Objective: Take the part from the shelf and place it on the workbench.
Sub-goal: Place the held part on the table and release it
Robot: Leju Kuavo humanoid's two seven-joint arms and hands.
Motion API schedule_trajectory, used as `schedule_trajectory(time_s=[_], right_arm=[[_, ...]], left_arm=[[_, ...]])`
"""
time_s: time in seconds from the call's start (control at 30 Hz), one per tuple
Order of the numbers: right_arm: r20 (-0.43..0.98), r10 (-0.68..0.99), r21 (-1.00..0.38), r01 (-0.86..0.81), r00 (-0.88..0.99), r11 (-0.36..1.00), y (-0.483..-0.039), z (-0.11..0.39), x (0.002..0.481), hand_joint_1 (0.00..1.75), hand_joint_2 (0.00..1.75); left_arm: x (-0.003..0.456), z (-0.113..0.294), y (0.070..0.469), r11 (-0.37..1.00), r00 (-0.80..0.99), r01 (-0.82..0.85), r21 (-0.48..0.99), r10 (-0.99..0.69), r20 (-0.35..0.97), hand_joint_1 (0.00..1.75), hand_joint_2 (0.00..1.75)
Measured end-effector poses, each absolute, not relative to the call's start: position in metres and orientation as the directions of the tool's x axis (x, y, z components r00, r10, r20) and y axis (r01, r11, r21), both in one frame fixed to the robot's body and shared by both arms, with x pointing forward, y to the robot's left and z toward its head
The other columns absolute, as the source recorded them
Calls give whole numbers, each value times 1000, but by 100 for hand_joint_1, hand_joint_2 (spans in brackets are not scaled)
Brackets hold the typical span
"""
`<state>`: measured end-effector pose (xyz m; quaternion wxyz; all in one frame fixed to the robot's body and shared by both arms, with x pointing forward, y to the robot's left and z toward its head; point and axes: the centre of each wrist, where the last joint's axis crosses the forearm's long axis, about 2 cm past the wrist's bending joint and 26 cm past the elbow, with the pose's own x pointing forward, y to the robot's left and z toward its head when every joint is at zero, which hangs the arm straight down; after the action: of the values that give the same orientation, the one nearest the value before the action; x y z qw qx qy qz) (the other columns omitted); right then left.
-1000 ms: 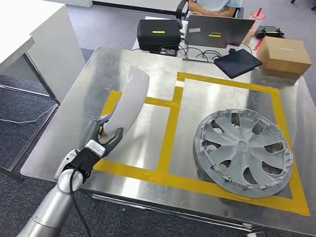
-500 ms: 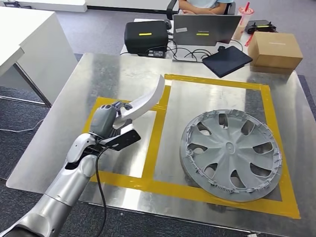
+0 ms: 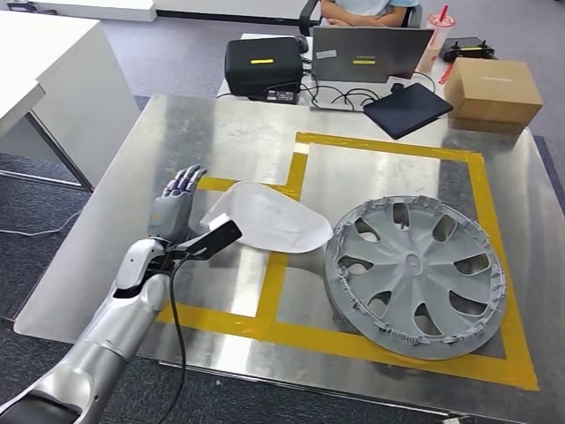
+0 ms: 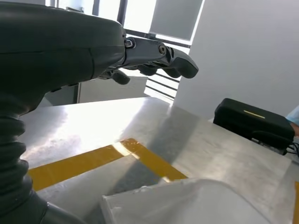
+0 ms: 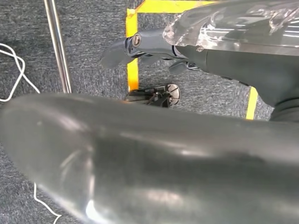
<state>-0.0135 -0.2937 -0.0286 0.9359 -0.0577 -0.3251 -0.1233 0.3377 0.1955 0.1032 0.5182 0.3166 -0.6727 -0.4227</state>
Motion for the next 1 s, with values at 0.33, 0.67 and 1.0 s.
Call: schedule_trajectory(time_s=[0.33,0.67,1.0], right_arm=[[610,-222,-28,300,761,954,-290,-24,-19,0,0],[590,-249,-18,321,768,947,-286,-20,-23,0,0],[619,-197,-4,254,761,967,-283,-25,-13,0,0]], left_arm=[[309,87,205,604,-274,42,796,-759,591,0,0],[272,79,215,795,-316,-8,607,-578,753,0,0],[241,71,244,874,-353,-94,477,-477,805,0,0]])
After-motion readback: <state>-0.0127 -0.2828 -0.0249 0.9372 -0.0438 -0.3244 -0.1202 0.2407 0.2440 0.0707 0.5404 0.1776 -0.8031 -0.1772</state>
